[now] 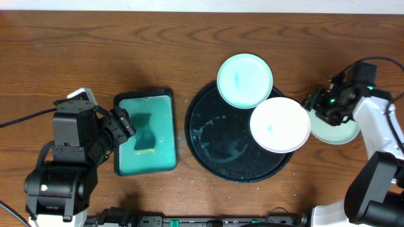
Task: Clean dirty plates on tray and stack at the side
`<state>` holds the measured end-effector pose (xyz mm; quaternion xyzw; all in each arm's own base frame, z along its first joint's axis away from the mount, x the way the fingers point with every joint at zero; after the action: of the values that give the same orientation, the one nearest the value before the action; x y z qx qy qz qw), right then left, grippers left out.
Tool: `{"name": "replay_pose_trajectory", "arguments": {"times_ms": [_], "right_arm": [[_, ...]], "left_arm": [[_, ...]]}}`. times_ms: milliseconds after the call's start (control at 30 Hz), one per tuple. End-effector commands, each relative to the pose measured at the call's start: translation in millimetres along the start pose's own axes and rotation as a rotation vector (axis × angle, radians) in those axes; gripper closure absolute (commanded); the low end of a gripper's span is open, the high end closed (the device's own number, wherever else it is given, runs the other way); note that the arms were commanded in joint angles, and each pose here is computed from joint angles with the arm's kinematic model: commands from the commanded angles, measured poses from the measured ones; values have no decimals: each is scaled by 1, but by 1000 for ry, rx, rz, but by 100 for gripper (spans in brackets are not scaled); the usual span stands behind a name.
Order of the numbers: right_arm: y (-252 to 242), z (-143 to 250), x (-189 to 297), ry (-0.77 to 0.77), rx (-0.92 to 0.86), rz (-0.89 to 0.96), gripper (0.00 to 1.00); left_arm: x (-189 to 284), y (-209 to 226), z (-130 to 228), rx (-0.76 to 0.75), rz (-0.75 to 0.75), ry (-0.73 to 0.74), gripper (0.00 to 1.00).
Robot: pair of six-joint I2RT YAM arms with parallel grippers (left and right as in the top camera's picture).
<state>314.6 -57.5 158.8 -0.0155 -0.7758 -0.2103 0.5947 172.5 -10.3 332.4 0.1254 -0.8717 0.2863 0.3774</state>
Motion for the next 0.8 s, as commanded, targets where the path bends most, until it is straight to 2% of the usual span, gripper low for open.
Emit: {"name": "replay_pose_trajectory", "arguments": {"times_ms": [0,67,100,133,367,533,633,667,700,733,767], "right_arm": [[2,18,-26,70,37,70,39],[6,26,-37,79,64,59,86],[8,27,-37,81,68,58,98],[10,26,-34,81,70,50,99],[36,32,7,47,122,3,99],[69,47,21,25,288,-36,99],[84,53,13,27,368,27,99],[87,54,8,17,392,68,91],[88,54,3,4,406,118,72],[88,53,-3,-5,409,163,58],[87,52,-9,-11,416,206,53]], "left_arm": [[4,-1,-3,-1,7,-16,19],[4,-1,-3,-1,7,-16,19],[4,-1,-3,-1,7,-16,19],[4,-1,-3,-1,7,-16,19],[4,-1,-3,0,7,-13,19],[-6,-8,-1,-2,46,68,19],[-18,-12,0,-3,46,127,19],[-23,-13,1,-1,49,155,19],[-28,-15,2,-1,58,188,19],[-32,-17,3,-6,68,217,19],[-37,-19,4,-17,81,251,19]]}}
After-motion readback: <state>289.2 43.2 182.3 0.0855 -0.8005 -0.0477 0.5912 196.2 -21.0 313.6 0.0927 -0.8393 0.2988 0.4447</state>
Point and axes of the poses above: each gripper's point midway between its finger pads, its own x axis back along the fingers, its own y axis along the line the jaws close on, z = x × y, the point moved 10 cm from there along x, back along the fingers, and after that the axes turned 9 degrees about x, right-handed, at the moved point
